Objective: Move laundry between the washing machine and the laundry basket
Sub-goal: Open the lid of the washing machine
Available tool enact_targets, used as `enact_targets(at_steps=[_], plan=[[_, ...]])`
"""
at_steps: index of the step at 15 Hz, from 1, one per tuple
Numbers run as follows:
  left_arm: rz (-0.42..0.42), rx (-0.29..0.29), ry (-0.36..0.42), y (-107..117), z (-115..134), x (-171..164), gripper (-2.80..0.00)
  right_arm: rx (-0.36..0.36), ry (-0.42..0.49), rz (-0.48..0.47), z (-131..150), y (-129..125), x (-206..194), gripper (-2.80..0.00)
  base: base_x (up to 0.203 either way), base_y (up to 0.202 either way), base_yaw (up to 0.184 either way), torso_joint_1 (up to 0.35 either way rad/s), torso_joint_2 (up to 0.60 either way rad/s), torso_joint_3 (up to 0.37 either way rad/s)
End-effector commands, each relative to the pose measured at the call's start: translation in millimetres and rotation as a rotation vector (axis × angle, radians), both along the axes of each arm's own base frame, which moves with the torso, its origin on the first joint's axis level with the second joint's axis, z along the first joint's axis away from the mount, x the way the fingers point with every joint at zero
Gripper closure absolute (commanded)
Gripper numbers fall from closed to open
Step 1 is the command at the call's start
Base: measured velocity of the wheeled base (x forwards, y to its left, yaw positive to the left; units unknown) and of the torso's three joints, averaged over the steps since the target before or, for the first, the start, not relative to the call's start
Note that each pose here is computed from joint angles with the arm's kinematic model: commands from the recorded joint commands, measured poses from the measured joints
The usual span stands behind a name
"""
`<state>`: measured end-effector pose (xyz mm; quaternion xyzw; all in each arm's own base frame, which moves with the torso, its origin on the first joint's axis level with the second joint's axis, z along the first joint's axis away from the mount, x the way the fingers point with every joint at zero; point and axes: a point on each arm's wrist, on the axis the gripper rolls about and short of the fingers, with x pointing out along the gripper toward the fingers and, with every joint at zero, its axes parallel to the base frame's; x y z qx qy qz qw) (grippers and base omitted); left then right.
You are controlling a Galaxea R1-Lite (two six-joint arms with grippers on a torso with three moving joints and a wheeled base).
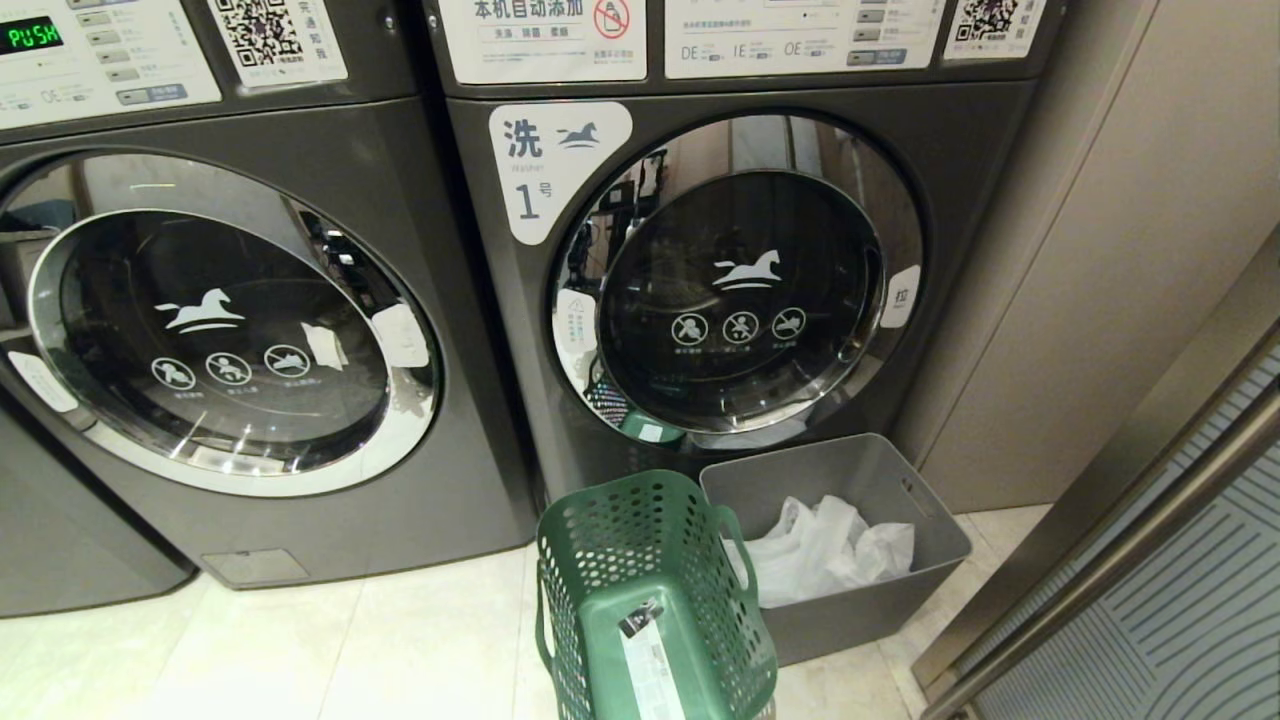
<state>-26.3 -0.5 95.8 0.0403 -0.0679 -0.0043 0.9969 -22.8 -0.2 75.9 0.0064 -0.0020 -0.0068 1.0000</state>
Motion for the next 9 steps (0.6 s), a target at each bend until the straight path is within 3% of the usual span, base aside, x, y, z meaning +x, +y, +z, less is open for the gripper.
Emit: enact_targets(at_steps=[1, 2, 4, 5, 7, 9], plan=[[-0.002, -0.007, -0.102, 0, 49, -13, 0.0, 0.001, -0.001, 0.0, 0, 0, 0, 0.0, 0.0, 0.0, 0.0, 0.0, 0.0, 0.0], [-0.007, -0.023, -0.097, 0, 72, -13, 0.0, 0.001, -0.001, 0.0, 0, 0, 0, 0.0, 0.0, 0.0, 0.0, 0.0, 0.0, 0.0], [-0.014, -0.097, 0.021, 0, 116, 15, 0.0, 0.001, -0.001, 0.0, 0, 0, 0, 0.0, 0.0, 0.0, 0.0, 0.0, 0.0, 0.0], [-0.014, -0.14, 0.099, 0, 133, 38, -2.8, 0.001, -0.001, 0.0, 0, 0, 0, 0.0, 0.0, 0.0, 0.0, 0.0, 0.0, 0.0], [-0.005, -0.213, 0.255, 0, 150, 90, -2.8, 0.001, -0.001, 0.0, 0, 0, 0, 0.0, 0.0, 0.0, 0.0, 0.0, 0.0, 0.0], [0.019, -0.26, 0.368, 1, 148, 138, -2.8, 0.001, -0.001, 0.0, 0, 0, 0, 0.0, 0.0, 0.0, 0.0, 0.0, 0.0, 0.0]])
